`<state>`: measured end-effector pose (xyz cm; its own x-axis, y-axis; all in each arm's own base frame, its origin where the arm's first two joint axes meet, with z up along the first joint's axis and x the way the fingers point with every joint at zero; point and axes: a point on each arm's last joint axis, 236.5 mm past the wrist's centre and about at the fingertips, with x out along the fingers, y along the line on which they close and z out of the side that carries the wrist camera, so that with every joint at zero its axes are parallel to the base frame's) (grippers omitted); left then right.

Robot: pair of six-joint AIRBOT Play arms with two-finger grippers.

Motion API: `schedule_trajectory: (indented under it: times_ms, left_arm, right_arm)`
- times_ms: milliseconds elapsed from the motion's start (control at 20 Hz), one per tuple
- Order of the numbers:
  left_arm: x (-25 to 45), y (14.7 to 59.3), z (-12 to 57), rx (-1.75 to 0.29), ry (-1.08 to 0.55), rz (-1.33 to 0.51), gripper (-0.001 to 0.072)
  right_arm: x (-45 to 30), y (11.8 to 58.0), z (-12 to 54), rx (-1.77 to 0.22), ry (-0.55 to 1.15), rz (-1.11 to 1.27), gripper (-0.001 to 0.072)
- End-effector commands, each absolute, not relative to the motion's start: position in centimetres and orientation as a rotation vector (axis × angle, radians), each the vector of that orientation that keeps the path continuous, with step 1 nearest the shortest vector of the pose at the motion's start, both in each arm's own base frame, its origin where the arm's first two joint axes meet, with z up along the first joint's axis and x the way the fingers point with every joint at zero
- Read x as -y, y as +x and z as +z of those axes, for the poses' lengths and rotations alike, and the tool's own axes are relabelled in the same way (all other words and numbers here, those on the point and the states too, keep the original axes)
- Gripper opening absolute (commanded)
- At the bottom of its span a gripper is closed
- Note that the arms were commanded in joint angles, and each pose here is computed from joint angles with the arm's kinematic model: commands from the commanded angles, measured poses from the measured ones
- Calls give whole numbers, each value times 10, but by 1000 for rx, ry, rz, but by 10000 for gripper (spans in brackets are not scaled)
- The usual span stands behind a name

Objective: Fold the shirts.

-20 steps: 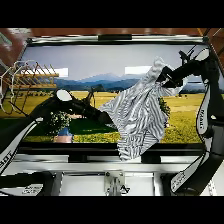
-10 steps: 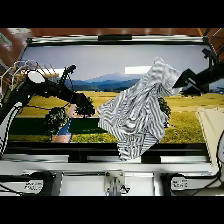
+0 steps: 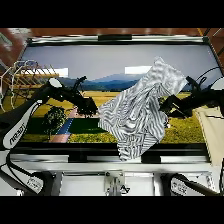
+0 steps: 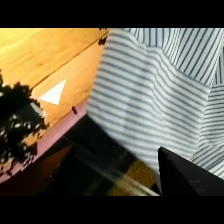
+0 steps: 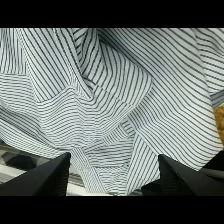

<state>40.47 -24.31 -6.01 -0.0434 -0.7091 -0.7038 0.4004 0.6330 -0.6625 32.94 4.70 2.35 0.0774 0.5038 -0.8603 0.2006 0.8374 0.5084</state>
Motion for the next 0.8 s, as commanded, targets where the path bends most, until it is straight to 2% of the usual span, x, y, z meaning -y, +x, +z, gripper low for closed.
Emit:
schedule_trajectory:
  times_ms: [0,200,250,300,350,400,650,750]
  left_arm:
    - [266,416,-69,-1322,-339,-932,621]
    - [271,418,-80,-1336,-363,-922,607]
    - [274,419,-79,-1332,-388,-927,488]
    - [276,420,-77,-1322,-395,-937,269]
    - [277,421,-75,-1316,-393,-943,80]
    - [277,421,-73,-1312,-387,-952,44]
    - [275,423,-45,-1290,-360,-1030,42]
    - [271,426,-38,-1278,-360,-1035,42]
  right_arm:
    - [-56,328,8,-1531,588,261,673]
    - [-58,326,-5,-1575,599,276,693]
    - [-57,327,-9,-1582,602,274,693]
    - [-58,327,-14,-1592,594,271,693]
    - [-62,328,-19,-1602,583,277,693]
    - [-68,330,-26,-1611,569,289,693]
    - [-112,328,-63,-1686,486,419,693]
    - [-126,341,-74,-1642,483,419,691]
